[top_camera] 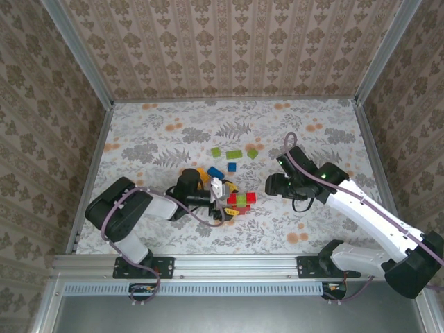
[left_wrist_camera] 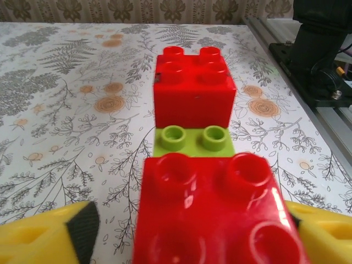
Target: Assemble a carrot with lego
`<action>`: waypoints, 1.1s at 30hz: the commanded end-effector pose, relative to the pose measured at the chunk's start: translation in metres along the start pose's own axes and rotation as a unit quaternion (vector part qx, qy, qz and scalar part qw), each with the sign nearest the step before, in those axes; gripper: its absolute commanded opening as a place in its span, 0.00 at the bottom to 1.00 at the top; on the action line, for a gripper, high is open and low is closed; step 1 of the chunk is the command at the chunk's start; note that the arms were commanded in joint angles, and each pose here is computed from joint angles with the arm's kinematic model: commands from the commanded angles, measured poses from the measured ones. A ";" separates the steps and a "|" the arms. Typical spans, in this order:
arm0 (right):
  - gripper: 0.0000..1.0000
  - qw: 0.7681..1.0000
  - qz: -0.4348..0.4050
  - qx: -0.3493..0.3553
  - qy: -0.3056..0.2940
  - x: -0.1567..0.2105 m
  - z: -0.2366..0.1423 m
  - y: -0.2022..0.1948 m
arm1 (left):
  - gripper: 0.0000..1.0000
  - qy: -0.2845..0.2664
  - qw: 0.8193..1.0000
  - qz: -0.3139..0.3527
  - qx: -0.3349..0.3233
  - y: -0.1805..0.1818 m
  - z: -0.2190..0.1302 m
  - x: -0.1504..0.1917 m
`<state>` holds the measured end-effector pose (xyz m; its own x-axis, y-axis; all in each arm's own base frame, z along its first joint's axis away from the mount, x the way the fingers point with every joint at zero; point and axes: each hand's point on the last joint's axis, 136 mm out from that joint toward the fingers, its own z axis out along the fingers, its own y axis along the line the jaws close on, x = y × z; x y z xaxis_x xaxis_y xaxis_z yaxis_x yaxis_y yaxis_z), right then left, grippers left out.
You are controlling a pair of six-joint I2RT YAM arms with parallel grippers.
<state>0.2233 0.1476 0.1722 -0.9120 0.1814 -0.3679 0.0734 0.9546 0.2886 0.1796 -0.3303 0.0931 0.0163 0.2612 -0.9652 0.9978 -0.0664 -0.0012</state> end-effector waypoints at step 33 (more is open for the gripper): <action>0.61 1.000 -0.012 0.001 -0.019 -0.017 0.021 -0.009 | 0.25 -0.002 0.998 -0.048 -0.049 0.017 -0.018 -0.024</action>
<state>0.2339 0.1425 0.1576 -0.9124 0.1815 -0.3670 0.0681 0.9512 0.3010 0.1869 -0.3306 0.1080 -0.0294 0.2821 -0.9589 0.9990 -0.0238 -0.0376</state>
